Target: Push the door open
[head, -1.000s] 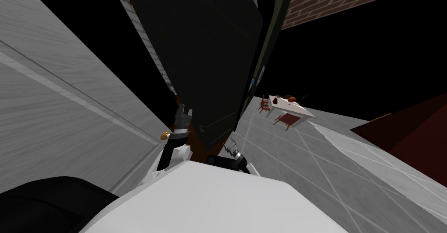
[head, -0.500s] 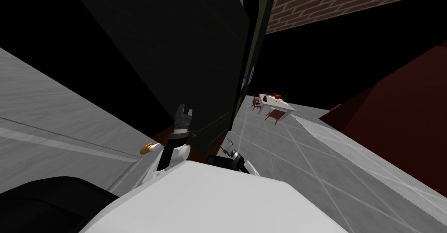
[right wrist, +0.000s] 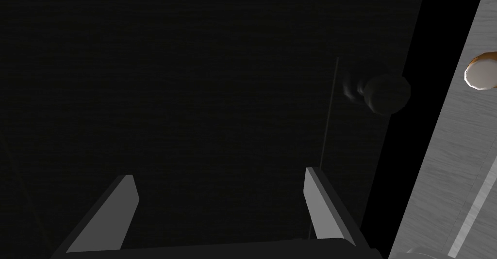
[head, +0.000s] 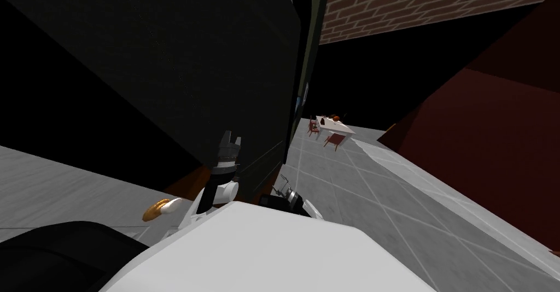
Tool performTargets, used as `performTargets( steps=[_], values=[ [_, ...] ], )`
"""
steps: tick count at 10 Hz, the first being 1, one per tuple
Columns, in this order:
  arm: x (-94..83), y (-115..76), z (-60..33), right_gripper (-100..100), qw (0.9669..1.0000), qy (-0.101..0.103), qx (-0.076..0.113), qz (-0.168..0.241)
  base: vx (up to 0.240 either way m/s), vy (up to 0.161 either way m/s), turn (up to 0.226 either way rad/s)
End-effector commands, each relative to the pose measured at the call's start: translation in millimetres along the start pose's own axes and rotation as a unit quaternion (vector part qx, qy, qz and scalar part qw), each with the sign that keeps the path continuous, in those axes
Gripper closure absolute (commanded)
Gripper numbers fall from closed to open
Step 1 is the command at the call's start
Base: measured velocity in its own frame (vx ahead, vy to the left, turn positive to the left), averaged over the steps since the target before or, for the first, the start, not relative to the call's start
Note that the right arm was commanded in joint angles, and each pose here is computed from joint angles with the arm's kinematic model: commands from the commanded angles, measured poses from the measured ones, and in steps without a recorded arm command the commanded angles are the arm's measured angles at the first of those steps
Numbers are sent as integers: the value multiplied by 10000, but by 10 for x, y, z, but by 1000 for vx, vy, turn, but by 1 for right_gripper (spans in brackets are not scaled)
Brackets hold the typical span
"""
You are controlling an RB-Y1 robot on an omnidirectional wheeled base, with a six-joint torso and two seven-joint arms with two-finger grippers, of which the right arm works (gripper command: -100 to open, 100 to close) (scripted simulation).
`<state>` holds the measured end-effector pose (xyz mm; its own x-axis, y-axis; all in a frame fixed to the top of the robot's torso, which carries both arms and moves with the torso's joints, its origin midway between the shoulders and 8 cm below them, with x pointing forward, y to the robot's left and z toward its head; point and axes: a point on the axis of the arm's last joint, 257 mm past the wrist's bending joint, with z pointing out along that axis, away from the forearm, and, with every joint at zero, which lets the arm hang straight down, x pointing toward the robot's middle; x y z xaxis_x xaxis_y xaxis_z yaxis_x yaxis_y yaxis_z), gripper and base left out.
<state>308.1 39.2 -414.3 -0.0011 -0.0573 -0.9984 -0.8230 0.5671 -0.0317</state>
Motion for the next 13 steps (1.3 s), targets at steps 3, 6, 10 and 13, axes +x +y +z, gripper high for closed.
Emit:
performTargets(
  steps=[3,6,10,13],
  values=[
    [-10,282,139,-100,9991,1,-431,9,36,48,-212],
    [-28,529,240,-100,9969,-13,-792,13,26,82,-257],
    [-71,850,364,-100,9923,-49,-1235,17,1,111,-212],
    [-130,1111,465,-100,9876,-103,-1568,23,-32,121,-210]
  ],
)
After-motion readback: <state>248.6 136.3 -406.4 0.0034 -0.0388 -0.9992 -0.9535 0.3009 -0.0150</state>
